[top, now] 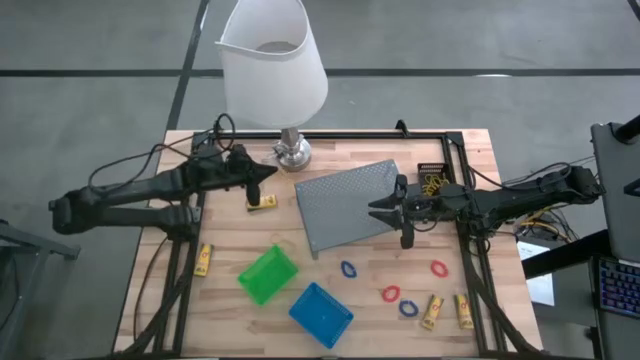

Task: Pick & Place Office Desk Supplies
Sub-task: Put the yellow rubber band into the black basket

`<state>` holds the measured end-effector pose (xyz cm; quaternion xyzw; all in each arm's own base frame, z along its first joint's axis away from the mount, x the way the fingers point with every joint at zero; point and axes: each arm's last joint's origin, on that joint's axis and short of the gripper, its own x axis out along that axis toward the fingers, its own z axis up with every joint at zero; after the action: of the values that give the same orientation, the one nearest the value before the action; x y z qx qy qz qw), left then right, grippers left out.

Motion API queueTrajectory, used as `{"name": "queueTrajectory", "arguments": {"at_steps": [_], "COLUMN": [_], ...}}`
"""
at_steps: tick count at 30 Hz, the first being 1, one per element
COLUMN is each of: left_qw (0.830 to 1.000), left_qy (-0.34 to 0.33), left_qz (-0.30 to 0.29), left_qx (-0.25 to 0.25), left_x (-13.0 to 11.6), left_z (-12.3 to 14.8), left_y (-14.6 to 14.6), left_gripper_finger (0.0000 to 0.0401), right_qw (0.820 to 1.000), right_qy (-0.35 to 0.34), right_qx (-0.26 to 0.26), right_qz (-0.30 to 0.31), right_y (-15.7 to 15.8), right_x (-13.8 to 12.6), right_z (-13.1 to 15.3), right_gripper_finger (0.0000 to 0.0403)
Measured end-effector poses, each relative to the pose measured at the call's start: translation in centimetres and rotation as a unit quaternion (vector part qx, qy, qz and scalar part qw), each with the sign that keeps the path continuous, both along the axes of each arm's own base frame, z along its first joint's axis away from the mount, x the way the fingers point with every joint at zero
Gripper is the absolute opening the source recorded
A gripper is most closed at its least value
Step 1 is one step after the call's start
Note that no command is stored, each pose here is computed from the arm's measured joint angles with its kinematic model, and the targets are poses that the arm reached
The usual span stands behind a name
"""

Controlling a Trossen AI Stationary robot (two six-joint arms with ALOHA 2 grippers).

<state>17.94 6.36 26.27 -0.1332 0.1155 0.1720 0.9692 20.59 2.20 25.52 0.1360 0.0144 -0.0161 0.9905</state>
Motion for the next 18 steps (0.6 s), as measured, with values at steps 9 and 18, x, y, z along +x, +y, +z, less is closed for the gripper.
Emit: {"name": "queueTrajectory", "arguments": {"at_steps": [9,18], "left_qw": [0.987,0.968], "left_qy": [-0.024,-0.048], "left_qz": [-0.123,-0.199], "left_qx": [0.097,0.145], "left_x": [1.1,3.2], "left_z": [0.7,0.4], "left_y": [-2.1,-5.6], "left_gripper_finger": [0.0000,0.0000], "right_qw": [1.000,1.000], "right_qy": [0.000,0.000], "right_qx": [0.000,0.000], "right_qz": [0.000,0.000], "right_y": [0.0,0.0], "right_x": [0.0,0.0], "right_z": [0.0,0.0], "right_gripper_finger": [0.0125,0.0129]}}
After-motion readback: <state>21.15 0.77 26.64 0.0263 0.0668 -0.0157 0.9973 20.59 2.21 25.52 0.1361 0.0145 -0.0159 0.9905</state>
